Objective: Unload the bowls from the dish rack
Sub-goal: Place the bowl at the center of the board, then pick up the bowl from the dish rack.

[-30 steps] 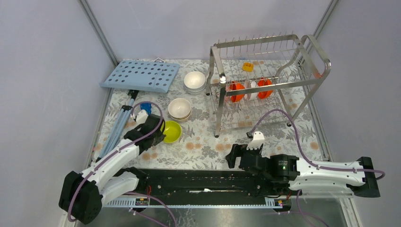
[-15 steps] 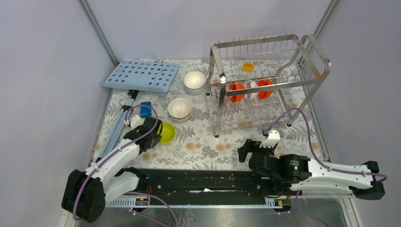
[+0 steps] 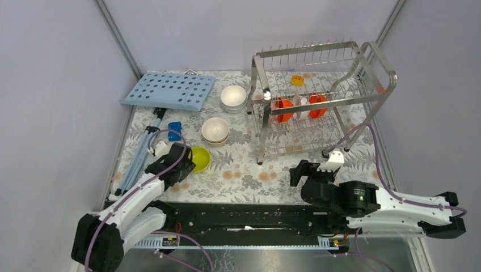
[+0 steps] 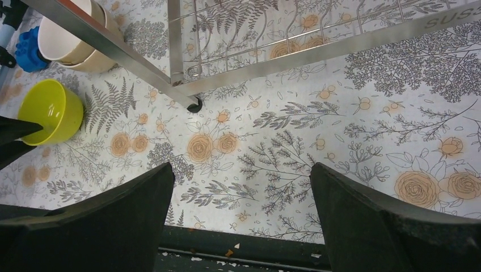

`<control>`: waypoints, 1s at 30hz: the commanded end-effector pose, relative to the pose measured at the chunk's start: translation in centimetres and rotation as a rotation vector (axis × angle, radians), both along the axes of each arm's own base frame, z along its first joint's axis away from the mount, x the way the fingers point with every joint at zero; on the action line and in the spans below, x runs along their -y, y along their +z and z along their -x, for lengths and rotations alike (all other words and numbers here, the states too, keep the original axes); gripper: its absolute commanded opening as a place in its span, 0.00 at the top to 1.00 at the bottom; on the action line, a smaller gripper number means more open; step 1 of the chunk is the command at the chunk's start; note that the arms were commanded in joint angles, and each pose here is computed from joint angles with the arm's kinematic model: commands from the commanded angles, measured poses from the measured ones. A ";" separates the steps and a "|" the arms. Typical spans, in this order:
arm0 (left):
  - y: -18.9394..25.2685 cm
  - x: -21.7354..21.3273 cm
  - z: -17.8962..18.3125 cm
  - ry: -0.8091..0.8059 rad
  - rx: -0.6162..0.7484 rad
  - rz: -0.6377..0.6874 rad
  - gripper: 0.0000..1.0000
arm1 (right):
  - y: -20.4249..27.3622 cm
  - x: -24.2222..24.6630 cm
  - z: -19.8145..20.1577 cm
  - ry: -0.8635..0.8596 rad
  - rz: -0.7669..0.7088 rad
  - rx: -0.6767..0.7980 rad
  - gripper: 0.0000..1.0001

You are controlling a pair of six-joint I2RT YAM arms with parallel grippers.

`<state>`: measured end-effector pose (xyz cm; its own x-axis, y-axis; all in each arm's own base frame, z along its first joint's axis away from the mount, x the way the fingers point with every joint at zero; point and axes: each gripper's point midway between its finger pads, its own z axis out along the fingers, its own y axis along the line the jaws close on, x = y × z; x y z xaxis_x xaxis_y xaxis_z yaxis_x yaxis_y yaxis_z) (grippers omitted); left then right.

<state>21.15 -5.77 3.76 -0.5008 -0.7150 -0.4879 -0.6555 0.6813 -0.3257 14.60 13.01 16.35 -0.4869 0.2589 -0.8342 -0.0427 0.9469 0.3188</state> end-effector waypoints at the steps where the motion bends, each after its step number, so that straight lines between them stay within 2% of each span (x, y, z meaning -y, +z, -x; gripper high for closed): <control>1: 2.9 1.3 -0.8 -0.039 0.093 0.078 0.45 | 1.7 0.8 -0.6 -0.032 -0.008 0.052 0.04; 3: 5.3 2.1 -1.3 -0.079 0.157 0.119 0.37 | 1.4 0.9 -0.4 -0.021 -0.007 0.047 0.03; 6: 9.7 4.9 -2.6 -0.211 0.312 0.230 0.31 | 0.6 0.9 -0.1 0.006 -0.015 0.035 0.03; 10: 15.7 9.7 -4.4 -0.421 0.513 0.405 0.27 | -0.6 -0.5 0.5 0.095 -0.045 0.019 0.04; 15: 20.5 14.4 -6.3 -0.621 0.655 0.546 0.23 | -2.0 -2.5 1.3 0.187 -0.065 -0.007 0.05; 19: 21.9 17.9 -8.4 -0.682 0.700 0.578 0.20 | -3.5 -3.9 1.8 0.214 -0.080 -0.042 0.06; 24: 21.9 22.6 -10.7 -0.756 0.700 0.568 0.22 | -4.5 -5.4 2.0 0.225 -0.111 -0.059 0.07; 30: 21.2 24.6 -14.3 -0.743 0.791 0.566 0.26 | -5.9 -7.3 2.6 0.264 -0.154 -0.090 0.09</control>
